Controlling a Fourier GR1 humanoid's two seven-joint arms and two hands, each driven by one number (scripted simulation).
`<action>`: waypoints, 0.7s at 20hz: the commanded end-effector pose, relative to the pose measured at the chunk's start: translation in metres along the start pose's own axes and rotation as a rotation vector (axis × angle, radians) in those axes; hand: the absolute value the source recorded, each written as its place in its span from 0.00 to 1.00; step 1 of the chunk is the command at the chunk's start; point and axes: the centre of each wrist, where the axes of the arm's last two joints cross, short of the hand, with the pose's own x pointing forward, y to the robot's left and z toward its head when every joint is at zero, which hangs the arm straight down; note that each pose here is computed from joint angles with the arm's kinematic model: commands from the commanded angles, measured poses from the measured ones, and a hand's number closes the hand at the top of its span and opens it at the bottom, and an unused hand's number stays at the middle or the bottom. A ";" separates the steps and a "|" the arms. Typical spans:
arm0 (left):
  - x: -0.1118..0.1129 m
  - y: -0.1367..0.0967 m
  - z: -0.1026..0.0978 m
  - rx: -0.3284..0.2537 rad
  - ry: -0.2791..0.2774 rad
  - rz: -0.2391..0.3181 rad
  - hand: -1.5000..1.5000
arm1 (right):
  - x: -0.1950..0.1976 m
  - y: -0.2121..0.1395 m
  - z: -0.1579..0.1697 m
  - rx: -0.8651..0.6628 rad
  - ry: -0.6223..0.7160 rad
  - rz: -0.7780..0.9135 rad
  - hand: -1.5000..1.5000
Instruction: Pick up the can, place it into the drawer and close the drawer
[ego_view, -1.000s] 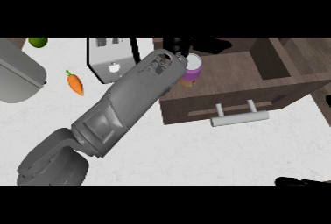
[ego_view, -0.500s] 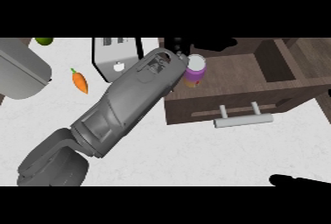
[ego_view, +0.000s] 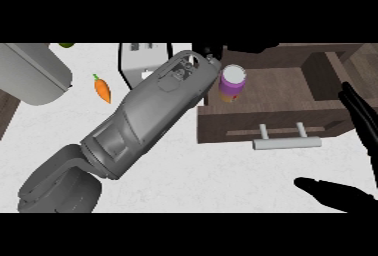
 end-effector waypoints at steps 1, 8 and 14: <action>0.001 0.000 0.001 0.020 0.008 0.005 0.00 | -0.002 0.028 -0.008 0.055 -0.004 0.149 0.00; 0.005 -0.001 0.004 0.000 0.010 -0.002 0.00 | -0.027 0.071 -0.019 0.122 0.058 0.324 0.00; 0.024 0.025 -0.006 0.010 0.005 -0.008 0.00 | -0.062 0.106 -0.025 0.059 0.094 0.310 0.00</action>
